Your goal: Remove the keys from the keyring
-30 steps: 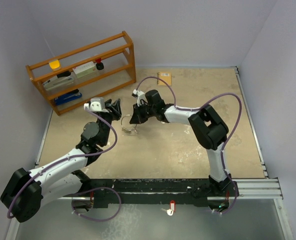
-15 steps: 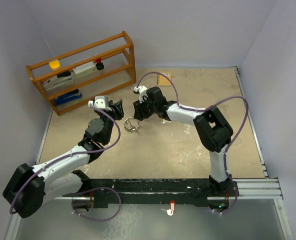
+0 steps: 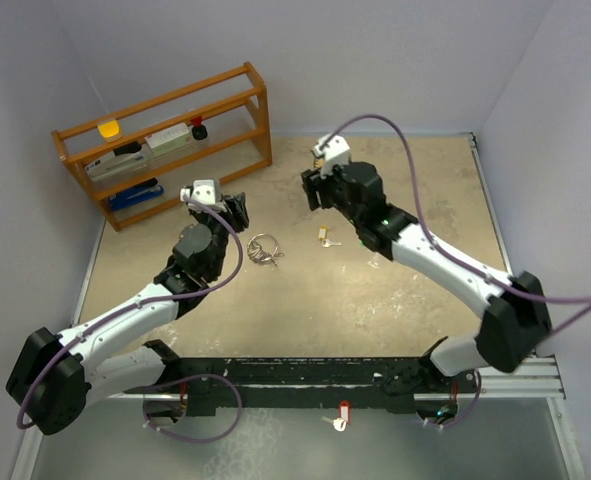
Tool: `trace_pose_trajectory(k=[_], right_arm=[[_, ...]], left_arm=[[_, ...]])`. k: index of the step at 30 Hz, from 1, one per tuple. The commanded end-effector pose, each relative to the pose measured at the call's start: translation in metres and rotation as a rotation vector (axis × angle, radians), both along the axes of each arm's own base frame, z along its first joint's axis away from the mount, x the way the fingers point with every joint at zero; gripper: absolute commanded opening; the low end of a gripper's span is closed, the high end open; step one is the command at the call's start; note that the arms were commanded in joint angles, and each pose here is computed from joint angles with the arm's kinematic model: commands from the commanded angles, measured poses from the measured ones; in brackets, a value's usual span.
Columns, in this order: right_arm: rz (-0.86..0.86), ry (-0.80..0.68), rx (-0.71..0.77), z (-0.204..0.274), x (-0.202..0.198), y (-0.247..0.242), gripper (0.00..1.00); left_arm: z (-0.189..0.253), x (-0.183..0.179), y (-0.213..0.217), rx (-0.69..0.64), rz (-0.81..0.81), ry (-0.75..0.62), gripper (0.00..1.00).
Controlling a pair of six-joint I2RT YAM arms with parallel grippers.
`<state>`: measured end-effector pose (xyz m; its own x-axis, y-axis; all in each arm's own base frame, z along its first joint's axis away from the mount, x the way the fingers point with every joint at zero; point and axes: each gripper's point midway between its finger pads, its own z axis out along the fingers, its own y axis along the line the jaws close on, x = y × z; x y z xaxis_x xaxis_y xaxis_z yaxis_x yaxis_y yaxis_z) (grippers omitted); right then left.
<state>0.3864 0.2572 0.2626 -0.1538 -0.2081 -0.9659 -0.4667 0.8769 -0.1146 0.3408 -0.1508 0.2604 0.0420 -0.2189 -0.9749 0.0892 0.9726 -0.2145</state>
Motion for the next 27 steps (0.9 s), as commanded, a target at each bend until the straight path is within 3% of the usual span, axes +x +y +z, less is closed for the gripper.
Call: trace_pose_trajectory(k=[1,7,10,19,27], right_arm=[[-0.334,-0.140,-0.041,0.016,-0.011,-0.087,0.72],[-0.561,-0.155,0.033,-0.001,-0.035,-0.164,0.79],[-0.673,-0.159,0.072,-0.015,-0.045,-0.196,0.81],[-0.856,-0.266,0.201,-0.028,-0.084,-0.244,0.83],[-1.010,-0.270,0.222,-0.032,-0.101,-0.270,0.88]], left_arm=[[0.000,0.008,0.008,0.009,0.073,0.049,0.51],[-0.020,0.008,0.018,0.001,0.139,0.090,0.53],[-0.022,0.006,0.019,0.011,0.140,0.097,0.59],[-0.032,-0.001,0.033,0.006,0.193,0.109,0.64],[-0.040,0.000,0.031,-0.006,0.193,0.123,0.65]])
